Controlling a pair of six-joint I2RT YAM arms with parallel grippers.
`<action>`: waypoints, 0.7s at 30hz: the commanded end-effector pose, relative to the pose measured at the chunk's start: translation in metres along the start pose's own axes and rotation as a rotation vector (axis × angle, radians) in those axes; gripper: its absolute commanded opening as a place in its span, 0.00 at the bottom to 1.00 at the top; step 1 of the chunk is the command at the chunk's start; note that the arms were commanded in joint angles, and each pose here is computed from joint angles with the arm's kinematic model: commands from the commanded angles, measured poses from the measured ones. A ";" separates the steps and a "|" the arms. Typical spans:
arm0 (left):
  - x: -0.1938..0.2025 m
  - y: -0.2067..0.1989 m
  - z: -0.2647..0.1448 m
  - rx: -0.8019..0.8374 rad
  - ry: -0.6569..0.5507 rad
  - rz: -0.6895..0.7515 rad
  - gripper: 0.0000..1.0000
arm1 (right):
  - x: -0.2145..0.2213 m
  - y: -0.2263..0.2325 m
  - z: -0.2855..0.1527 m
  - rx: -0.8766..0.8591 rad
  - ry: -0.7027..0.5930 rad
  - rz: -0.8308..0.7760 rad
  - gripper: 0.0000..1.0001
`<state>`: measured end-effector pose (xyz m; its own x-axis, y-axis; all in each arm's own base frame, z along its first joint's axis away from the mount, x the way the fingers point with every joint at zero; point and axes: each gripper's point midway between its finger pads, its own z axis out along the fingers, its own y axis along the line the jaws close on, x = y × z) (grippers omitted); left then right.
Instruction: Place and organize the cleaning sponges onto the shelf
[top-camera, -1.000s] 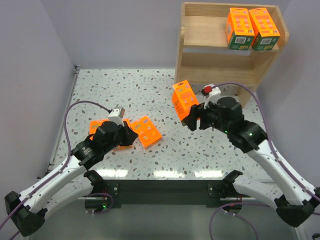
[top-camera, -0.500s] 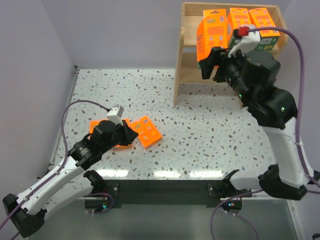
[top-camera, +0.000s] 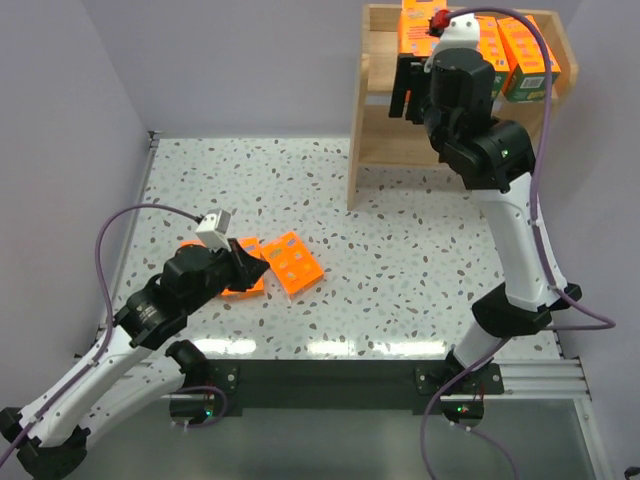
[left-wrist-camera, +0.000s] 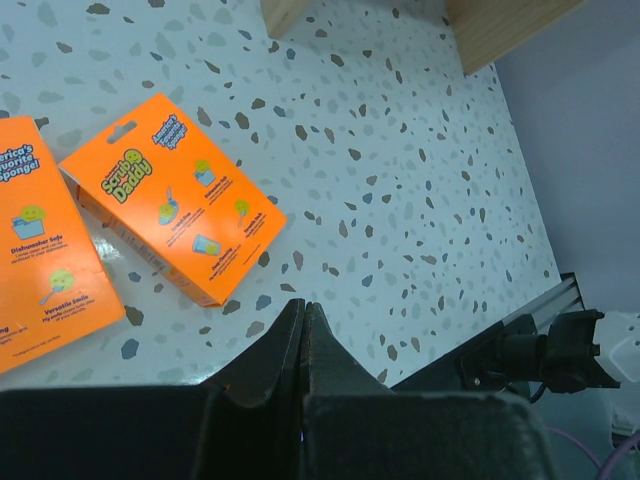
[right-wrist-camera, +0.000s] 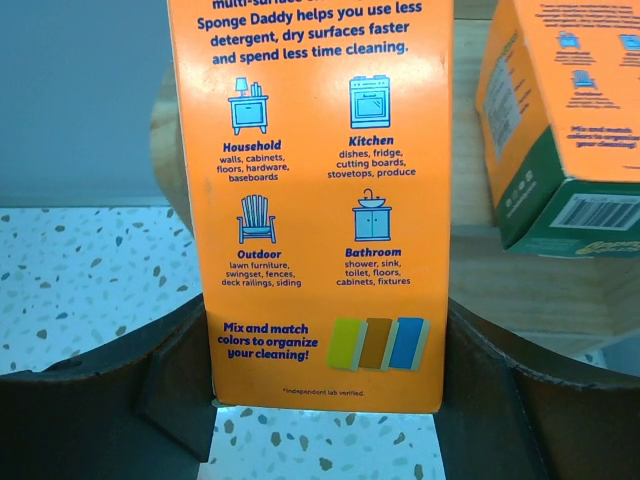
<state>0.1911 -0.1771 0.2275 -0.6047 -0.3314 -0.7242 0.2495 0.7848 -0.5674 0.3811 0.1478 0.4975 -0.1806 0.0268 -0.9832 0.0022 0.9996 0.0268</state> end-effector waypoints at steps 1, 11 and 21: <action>-0.016 -0.008 -0.012 0.011 -0.044 -0.021 0.00 | -0.025 -0.021 -0.004 0.031 -0.065 0.047 0.59; -0.018 -0.010 -0.017 0.021 -0.056 -0.040 0.00 | -0.020 -0.028 0.039 -0.009 -0.040 0.065 0.66; -0.021 -0.011 -0.015 0.012 -0.051 -0.034 0.00 | -0.020 -0.024 0.062 -0.002 -0.052 0.074 0.82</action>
<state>0.1865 -0.1707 0.2353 -0.6006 -0.3585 -0.7147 0.2279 0.7800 -0.5827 0.4446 0.1233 0.4762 -0.2182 0.0616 -0.9740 0.0276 0.9980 0.0569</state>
